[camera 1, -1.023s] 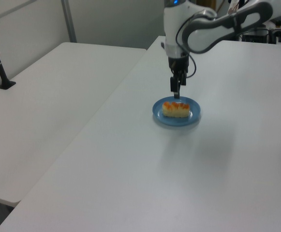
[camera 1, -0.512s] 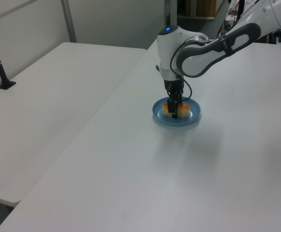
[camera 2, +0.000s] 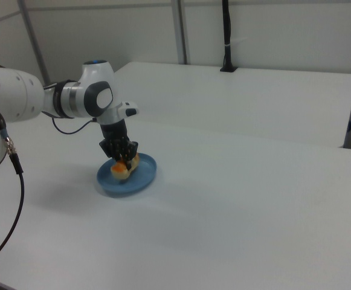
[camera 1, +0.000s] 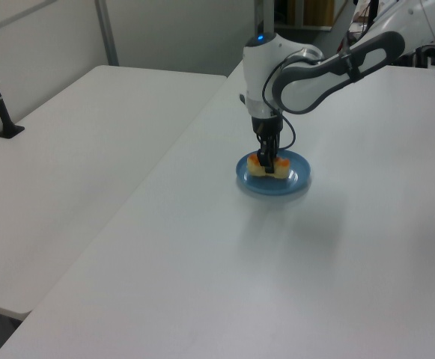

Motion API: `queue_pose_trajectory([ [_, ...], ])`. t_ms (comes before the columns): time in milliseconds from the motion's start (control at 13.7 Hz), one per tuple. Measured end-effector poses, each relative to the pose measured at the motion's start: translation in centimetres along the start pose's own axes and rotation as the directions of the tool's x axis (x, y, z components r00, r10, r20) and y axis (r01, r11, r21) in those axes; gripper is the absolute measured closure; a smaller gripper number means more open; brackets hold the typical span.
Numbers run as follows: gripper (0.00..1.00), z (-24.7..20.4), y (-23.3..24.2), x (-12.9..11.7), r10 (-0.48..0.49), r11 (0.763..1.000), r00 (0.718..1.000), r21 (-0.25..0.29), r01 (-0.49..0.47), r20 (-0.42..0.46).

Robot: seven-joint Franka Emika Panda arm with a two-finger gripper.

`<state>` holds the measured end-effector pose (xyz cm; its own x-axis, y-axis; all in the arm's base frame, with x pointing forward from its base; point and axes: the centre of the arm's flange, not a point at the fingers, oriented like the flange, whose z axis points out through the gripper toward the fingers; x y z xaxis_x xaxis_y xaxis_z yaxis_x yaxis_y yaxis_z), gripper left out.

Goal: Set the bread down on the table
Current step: 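Close the gripper on the orange-glazed bread roll and lift it, then carry the bread roll off the plate and set it on the table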

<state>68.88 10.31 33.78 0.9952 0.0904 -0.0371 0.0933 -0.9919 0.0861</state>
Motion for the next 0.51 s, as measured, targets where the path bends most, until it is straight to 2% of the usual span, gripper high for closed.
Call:
queue_pose_trajectory([
  [292, 0.70, -3.2, 1.8, -0.1, -0.003, 1.000, 0.999, -0.002, 0.003, -0.037],
  [512, 0.70, -3.7, 5.6, -0.4, -0.042, 0.999, 0.999, -0.010, 0.042, -0.024],
])
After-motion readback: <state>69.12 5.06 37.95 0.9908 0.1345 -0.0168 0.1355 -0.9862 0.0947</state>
